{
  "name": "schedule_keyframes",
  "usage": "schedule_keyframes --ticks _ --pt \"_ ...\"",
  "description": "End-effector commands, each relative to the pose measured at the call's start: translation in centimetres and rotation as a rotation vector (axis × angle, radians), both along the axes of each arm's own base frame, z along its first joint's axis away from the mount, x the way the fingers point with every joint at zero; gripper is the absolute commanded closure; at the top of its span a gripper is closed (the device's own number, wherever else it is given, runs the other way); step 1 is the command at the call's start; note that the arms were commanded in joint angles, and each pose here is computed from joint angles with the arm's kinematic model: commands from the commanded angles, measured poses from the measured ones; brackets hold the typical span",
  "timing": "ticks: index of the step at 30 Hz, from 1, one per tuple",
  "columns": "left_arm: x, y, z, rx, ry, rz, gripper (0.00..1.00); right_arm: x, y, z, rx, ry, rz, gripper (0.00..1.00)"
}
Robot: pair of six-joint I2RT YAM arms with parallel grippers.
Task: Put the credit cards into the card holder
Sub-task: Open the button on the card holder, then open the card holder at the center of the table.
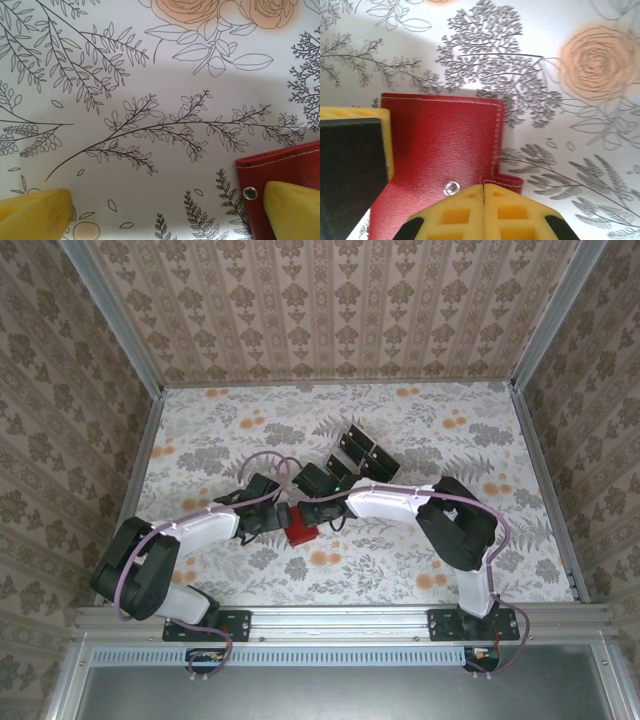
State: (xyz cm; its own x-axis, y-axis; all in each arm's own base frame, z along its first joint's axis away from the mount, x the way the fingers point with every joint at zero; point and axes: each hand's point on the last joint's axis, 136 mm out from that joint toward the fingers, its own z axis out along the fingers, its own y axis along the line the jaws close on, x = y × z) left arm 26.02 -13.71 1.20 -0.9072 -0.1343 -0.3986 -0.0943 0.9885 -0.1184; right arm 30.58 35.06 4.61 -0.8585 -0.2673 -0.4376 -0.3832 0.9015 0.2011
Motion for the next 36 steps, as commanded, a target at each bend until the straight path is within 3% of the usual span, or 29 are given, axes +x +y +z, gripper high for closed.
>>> schedule_keyframes --ticks 1,12,26,36 --pt "-2.9 0.3 -4.6 0.016 0.15 -0.051 0.0 0.5 -1.6 1.6 0.019 -0.013 -0.056 1.0" --pt "-0.9 -1.2 -0.8 -0.043 0.05 -0.102 0.0 0.1 -1.9 3.7 0.097 -0.019 -0.065 1.0" --pt "0.8 -3.9 6.6 -0.278 -0.12 -0.137 0.0 -1.0 -0.1 9.0 0.307 -0.025 -0.053 1.0" --pt "1.0 -4.9 6.9 -0.344 -0.127 -0.13 0.0 -1.3 -0.2 9.4 0.327 -0.022 -0.055 1.0"
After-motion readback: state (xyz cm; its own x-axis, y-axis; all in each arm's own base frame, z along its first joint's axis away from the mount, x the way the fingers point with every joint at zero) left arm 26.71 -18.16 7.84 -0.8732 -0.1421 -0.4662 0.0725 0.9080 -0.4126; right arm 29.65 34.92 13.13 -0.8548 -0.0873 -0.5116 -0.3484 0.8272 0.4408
